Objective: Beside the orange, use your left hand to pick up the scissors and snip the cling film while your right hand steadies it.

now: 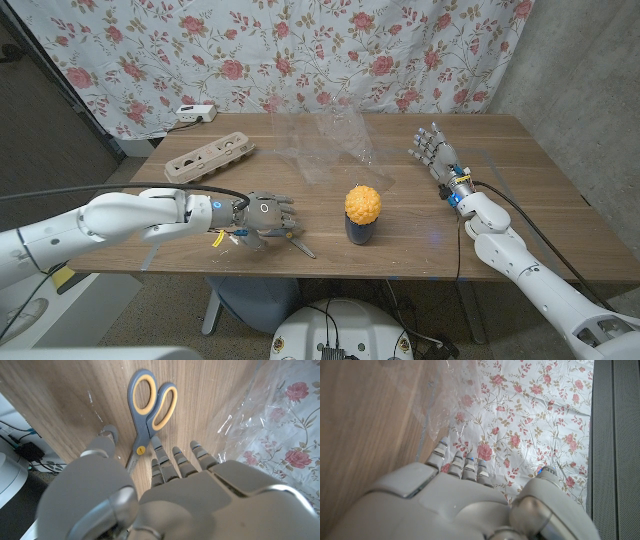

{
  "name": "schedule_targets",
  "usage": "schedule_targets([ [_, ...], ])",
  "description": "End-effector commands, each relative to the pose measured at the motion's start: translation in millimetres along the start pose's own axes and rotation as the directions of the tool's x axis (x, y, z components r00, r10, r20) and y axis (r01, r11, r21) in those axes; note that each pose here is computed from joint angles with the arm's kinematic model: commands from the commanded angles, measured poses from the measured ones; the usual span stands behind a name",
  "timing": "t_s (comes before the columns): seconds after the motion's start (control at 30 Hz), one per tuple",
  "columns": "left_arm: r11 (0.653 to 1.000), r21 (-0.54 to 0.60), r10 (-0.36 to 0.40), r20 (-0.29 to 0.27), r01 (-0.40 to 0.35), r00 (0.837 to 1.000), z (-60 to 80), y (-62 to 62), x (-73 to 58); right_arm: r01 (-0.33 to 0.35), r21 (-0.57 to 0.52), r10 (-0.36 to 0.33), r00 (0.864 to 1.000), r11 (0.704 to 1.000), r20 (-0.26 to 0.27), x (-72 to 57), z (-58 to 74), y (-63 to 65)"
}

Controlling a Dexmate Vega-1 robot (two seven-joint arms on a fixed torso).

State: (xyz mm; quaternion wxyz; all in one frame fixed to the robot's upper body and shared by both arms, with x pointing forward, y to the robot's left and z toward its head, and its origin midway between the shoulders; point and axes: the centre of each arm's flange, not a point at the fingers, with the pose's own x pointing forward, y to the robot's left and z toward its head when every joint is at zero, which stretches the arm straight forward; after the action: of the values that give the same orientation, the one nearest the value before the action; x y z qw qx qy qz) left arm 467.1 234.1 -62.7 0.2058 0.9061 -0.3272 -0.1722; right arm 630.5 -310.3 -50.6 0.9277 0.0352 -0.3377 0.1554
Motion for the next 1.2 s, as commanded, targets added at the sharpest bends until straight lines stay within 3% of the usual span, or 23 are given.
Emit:
schedule_targets([
  [0.03,1.0,-0.007,-0.009,0.005,0.009,1.0,3.0,-2.9,5.1,0.001,-0.002,-0.001,1.0,1.0,-0.005,0.9,-1.1,0.7],
  [1.2,0.999,-0.029,-0.034,0.005,0.034,0.999,4.9,-8.5,10.4,0.008,0.003,-0.008,1.0,1.0,-0.007,3.7,-5.3,-1.7],
])
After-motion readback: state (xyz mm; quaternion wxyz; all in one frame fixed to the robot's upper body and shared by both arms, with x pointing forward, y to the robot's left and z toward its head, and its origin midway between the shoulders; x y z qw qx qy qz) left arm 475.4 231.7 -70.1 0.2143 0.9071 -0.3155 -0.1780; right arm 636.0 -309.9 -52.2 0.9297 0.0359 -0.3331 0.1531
